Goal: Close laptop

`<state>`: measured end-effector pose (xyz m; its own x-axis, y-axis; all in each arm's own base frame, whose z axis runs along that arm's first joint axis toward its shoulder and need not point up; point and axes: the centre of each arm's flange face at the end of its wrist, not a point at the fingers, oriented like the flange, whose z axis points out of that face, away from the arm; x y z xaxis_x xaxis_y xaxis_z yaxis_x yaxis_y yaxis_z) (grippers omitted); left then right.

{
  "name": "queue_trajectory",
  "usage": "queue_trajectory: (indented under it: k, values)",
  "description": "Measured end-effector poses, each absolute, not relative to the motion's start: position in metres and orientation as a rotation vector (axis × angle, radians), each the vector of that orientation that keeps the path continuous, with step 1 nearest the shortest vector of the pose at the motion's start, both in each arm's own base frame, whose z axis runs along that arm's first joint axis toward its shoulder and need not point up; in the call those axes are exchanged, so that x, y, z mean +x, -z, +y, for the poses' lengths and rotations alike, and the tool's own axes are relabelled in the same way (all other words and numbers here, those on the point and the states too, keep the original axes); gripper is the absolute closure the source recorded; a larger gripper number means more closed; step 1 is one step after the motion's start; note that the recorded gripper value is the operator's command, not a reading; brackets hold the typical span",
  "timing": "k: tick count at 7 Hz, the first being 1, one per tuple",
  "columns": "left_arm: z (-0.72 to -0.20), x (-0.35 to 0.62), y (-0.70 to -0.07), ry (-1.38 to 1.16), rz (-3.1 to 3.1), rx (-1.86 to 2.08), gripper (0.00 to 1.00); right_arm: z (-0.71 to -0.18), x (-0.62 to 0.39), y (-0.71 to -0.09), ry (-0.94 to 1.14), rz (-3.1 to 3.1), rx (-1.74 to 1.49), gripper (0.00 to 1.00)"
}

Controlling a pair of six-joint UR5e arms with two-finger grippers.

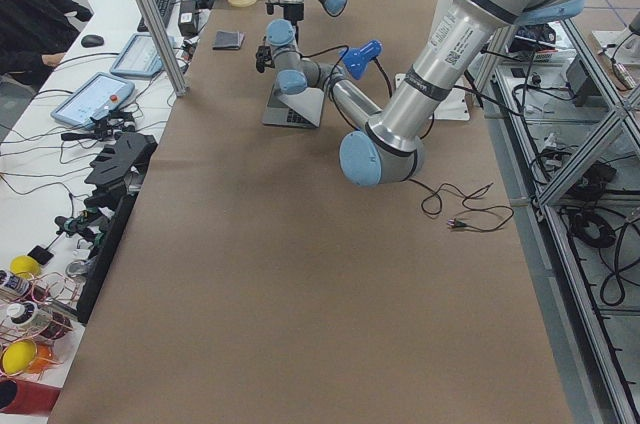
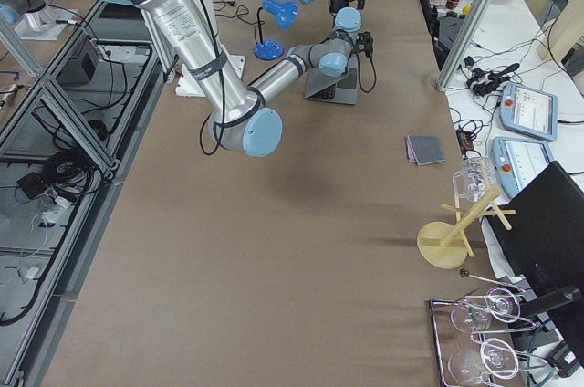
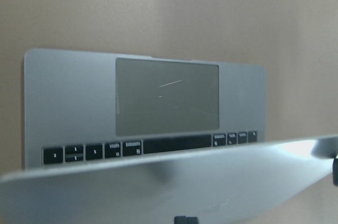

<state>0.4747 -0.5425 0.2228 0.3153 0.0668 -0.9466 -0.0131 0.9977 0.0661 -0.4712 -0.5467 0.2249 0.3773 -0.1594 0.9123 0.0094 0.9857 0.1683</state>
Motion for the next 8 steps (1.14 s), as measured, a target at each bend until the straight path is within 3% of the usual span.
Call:
queue_trajectory:
  k: [3, 8]
  values:
    - [-0.575, 0.522, -0.232, 0.001, 1.199, 0.144, 1.00, -0.582, -0.498, -0.238, 0.068, -1.136, 0.161, 1.00]
    - [-0.572, 0.564, -0.256, -0.005, 1.131, 0.228, 1.00, -0.601, -0.541, -0.265, 0.060, -1.124, 0.184, 1.00]
